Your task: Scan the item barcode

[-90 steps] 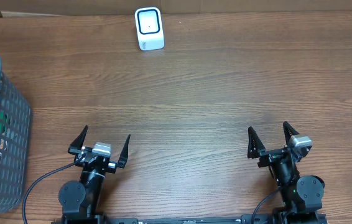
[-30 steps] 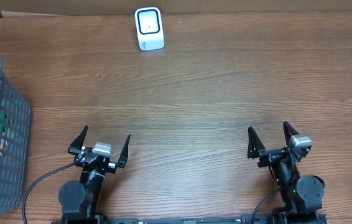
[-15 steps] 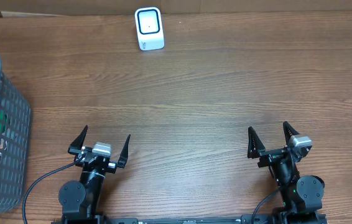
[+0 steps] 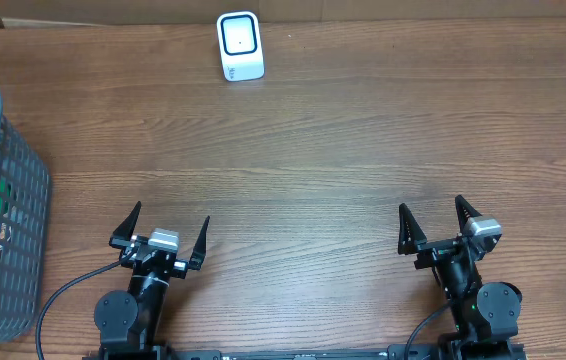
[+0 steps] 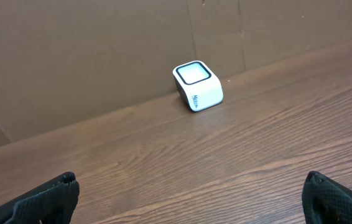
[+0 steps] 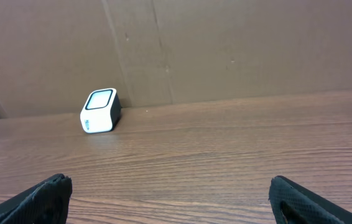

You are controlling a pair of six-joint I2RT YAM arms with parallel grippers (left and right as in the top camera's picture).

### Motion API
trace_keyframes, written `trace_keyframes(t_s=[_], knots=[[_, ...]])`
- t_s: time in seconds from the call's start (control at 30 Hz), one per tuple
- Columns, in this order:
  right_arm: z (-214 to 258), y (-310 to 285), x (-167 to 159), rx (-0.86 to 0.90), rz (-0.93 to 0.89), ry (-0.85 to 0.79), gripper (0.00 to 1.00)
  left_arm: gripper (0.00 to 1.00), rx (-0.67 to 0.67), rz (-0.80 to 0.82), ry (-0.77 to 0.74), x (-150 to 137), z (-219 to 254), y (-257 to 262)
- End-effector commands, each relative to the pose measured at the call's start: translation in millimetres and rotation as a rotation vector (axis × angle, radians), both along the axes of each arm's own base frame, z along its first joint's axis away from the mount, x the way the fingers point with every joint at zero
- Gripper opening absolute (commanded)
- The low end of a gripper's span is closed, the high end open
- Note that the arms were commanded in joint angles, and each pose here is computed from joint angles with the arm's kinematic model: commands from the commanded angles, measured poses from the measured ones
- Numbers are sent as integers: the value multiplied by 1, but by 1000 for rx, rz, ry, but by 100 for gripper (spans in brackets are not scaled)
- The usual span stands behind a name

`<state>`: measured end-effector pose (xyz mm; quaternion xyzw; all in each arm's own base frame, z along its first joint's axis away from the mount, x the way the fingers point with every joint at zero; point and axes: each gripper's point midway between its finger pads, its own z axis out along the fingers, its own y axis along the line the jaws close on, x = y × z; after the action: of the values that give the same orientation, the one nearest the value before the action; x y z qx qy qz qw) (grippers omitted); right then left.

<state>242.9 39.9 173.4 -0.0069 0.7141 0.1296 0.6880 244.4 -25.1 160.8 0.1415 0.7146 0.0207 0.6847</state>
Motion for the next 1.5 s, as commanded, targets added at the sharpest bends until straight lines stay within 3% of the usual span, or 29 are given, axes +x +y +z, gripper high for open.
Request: trace_keyframes(t_s=[0.0, 0.8, 0.97, 1.17, 1.47], knots=[[-2, 0, 0, 3, 0, -3, 100, 100, -17, 3, -4, 0, 1, 1], [-2, 0, 0, 3, 0, -3, 100, 100, -11, 6, -6, 0, 1, 1], [-2, 0, 0, 2, 0, -3, 100, 99, -64, -8, 1, -1, 2, -2], [-2, 0, 0, 3, 0, -3, 100, 100, -88, -25, -30, -4, 28, -4], [-2, 0, 0, 3, 0, -3, 100, 100, -112, -38, 210, 10, 68, -8]])
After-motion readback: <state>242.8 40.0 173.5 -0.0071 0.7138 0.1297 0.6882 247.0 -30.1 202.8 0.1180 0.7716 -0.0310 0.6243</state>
